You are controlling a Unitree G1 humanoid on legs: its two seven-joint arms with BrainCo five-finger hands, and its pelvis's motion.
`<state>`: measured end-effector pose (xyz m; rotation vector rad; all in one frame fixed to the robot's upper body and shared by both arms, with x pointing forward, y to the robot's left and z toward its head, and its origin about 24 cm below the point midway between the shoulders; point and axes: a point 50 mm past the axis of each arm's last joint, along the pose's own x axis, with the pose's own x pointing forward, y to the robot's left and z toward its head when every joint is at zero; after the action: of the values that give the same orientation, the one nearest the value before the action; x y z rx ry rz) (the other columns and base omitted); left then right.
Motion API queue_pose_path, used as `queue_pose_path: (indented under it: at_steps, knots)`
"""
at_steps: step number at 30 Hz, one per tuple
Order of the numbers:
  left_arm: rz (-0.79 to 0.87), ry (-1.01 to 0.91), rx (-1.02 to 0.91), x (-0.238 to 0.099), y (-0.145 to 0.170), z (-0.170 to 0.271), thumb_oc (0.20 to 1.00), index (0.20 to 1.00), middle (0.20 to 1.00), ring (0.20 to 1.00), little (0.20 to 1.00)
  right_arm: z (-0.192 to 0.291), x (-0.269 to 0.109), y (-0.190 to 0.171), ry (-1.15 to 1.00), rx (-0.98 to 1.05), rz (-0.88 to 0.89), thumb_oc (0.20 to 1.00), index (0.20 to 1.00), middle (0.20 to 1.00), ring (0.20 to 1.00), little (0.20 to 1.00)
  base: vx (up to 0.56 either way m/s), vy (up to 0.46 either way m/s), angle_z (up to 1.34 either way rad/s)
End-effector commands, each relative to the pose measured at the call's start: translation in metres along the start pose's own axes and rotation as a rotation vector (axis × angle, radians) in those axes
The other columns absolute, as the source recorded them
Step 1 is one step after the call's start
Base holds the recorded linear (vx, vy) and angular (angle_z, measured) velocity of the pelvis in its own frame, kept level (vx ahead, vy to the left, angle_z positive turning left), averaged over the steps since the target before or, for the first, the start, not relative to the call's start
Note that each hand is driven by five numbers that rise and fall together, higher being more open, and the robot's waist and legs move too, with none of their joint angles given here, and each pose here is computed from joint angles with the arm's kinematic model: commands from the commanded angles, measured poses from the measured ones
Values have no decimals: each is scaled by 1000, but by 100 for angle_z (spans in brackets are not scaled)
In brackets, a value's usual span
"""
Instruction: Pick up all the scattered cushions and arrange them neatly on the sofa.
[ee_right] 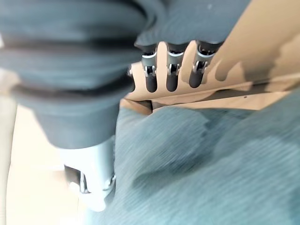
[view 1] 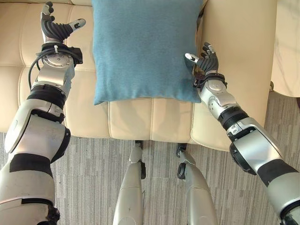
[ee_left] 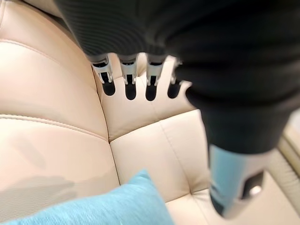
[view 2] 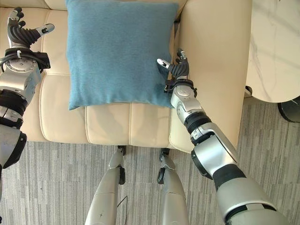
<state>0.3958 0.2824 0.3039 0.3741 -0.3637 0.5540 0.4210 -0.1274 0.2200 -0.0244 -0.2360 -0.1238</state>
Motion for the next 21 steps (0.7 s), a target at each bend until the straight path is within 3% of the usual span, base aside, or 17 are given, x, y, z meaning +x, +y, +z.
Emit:
queue_pose_path:
  at_steps: [1,6,12,14,15,17,18,20,21]
  knots:
    - [102,-167,17,18,36,60,1000,1000,1000,1000,1000,44,12,-4,-126,-82,9,1000,1000,1000,1000,1000,0,0,0]
    - [107,-128,52,17,46,42,1000,1000,1000,1000,1000,31,13,-26,-86,-67,-51,1000,1000,1000,1000,1000,0,0,0]
    - [120,6,65,-3,75,-28,1000,1000,1000,1000,1000,-26,-11,-74,24,34,-162,1000,1000,1000,1000,1000,44,10,-3]
    - [105,127,53,-29,87,-82,1000,1000,1000,1000,1000,-67,-36,-94,108,94,-203,1000,1000,1000,1000,1000,107,55,-5]
    - [105,133,54,-31,88,-85,1000,1000,1000,1000,1000,-68,-37,-93,112,91,-201,1000,1000,1000,1000,1000,5,73,-11]
    - [67,306,36,-80,95,-151,1000,1000,1000,1000,1000,-108,-71,-111,206,114,-232,1000,1000,1000,1000,1000,66,123,-12]
    - [67,306,36,-80,95,-152,1000,1000,1000,1000,1000,-108,-71,-111,206,114,-231,1000,1000,1000,1000,1000,173,154,-9]
    - [34,474,-31,-143,89,-205,1000,1000,1000,1000,1000,-142,-109,-115,291,178,-252,1000,1000,1000,1000,1000,111,119,-7]
    - [35,477,-29,-144,89,-206,1000,1000,1000,1000,1000,-142,-110,-114,294,177,-250,1000,1000,1000,1000,1000,60,87,-14]
